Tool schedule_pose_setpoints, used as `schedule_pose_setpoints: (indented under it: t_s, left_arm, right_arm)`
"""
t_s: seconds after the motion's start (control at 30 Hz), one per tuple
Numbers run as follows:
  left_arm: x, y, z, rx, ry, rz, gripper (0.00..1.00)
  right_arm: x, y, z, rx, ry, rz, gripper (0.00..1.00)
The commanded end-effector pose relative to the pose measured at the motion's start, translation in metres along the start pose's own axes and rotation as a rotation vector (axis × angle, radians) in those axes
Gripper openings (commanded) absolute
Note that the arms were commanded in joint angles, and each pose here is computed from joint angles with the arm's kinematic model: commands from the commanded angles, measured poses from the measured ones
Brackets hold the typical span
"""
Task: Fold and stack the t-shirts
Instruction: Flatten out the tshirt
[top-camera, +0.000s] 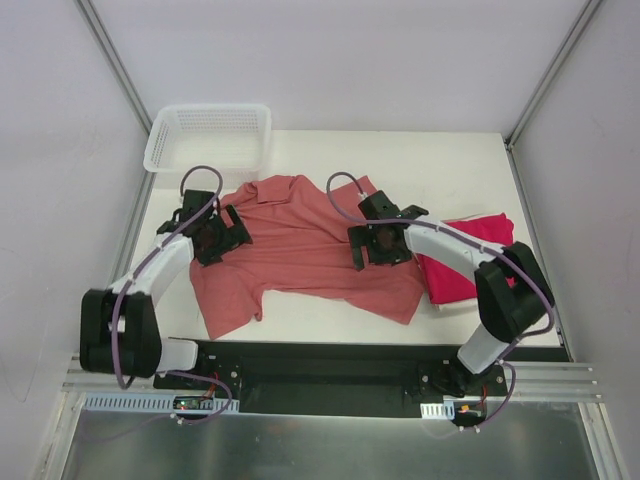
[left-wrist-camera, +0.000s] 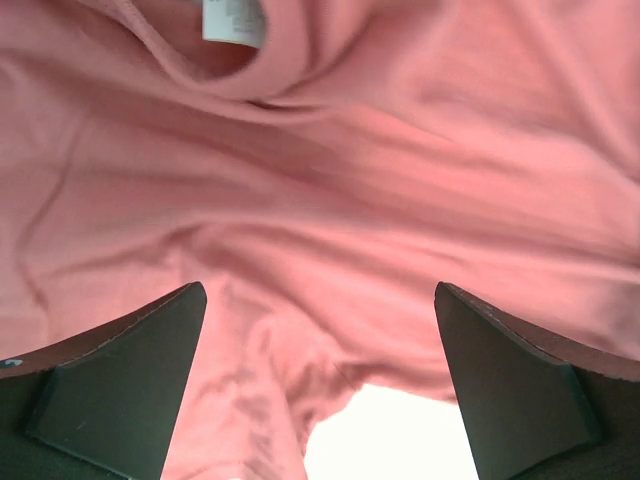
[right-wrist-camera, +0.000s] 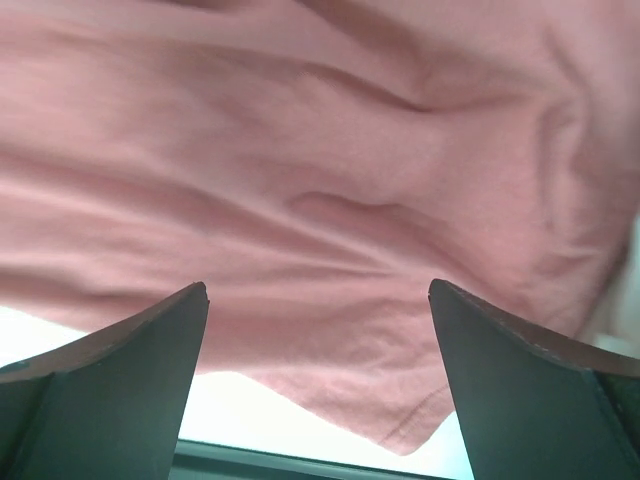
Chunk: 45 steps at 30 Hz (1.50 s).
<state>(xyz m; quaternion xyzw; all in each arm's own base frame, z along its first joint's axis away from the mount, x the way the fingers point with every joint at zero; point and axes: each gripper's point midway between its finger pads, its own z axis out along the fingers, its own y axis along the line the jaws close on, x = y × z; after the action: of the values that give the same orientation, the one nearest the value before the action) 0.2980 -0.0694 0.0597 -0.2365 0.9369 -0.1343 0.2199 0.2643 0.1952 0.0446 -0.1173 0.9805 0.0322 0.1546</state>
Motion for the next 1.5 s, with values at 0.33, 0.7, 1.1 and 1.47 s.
schedule_pose_setpoints:
  t_s: [0.33, 0.7, 1.1, 1.47]
  left_arm:
    - [0.015, -0.001, -0.079, 0.099, -0.167, -0.156, 0.99]
    - [0.127, 0.090, -0.073, -0.202, 0.002, -0.424, 0.95]
    - [0.150, 0.130, -0.077, -0.516, 0.040, -0.482, 0.67]
    - [0.143, 0.138, -0.066, -0.544, -0.029, -0.487, 0.56]
  right_arm:
    - [0.004, -0.001, -0.074, -0.133, -0.275, 0.057, 0.97]
    - [0.065, -0.002, -0.054, -0.161, -0.172, 0.070, 0.97]
    - [0.061, -0.004, -0.055, -0.150, -0.192, 0.046, 0.97]
    - [0.057, -0.007, -0.056, -0.129, -0.201, 0.036, 0.97]
